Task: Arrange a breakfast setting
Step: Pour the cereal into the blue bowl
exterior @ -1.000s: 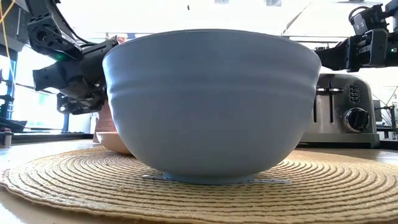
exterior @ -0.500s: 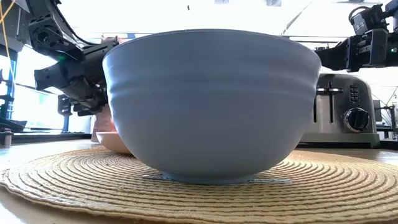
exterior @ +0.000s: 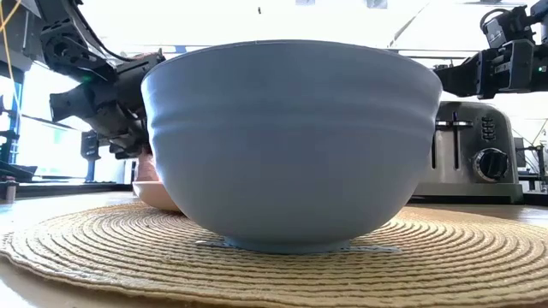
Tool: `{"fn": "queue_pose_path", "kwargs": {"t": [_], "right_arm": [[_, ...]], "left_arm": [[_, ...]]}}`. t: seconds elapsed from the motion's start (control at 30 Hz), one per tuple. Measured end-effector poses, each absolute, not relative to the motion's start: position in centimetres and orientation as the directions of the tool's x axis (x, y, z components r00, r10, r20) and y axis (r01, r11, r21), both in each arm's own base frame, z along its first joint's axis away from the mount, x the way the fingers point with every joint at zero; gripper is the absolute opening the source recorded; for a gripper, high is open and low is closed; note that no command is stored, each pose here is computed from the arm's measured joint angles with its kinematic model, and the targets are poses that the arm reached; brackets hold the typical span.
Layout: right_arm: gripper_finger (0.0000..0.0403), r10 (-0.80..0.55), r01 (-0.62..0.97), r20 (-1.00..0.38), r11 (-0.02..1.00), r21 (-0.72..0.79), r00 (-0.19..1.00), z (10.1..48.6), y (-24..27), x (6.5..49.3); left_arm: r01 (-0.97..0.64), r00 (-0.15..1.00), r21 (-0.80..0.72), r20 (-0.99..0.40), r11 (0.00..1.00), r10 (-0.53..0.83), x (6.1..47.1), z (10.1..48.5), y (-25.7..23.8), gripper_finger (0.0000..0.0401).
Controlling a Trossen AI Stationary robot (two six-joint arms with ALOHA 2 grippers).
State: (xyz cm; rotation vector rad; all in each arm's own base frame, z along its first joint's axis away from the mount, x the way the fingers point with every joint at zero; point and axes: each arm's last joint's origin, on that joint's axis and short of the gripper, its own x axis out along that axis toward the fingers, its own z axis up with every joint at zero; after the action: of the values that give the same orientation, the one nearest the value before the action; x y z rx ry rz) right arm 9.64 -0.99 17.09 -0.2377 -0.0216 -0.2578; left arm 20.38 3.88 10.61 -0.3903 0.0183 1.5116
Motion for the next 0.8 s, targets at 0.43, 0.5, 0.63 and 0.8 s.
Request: {"fn": "queue_pose_path", "kwargs": {"t": [0.43,0.5,0.63,0.8], "right_arm": [[0.0052,-0.25,0.255,0.052,0.939,-0.23,0.967,17.1,-1.0,9.6],[0.0052,-0.25,0.255,0.052,0.939,-0.23,0.967,17.1,-1.0,9.6],[0.0052,-0.25,0.255,0.052,0.939,-0.23,0.967,17.1,-1.0,9.6],[0.0052,-0.25,0.255,0.052,0.939,-0.23,0.967,17.1,-1.0,9.6]], "left_arm": [[-0.98,0.158,-0.167,-0.291,0.113,0.944,20.2,13.5,3.8,0.0002],[-0.976,0.172,-0.177,-0.29,0.124,0.942,20.1,14.0,3.8,0.0001],[-0.968,0.225,-0.181,-0.308,0.175,0.925,19.9,15.3,3.7,0.0001],[-0.957,0.269,-0.192,-0.313,0.216,0.911,19.4,16.6,3.6,0.0]]}}
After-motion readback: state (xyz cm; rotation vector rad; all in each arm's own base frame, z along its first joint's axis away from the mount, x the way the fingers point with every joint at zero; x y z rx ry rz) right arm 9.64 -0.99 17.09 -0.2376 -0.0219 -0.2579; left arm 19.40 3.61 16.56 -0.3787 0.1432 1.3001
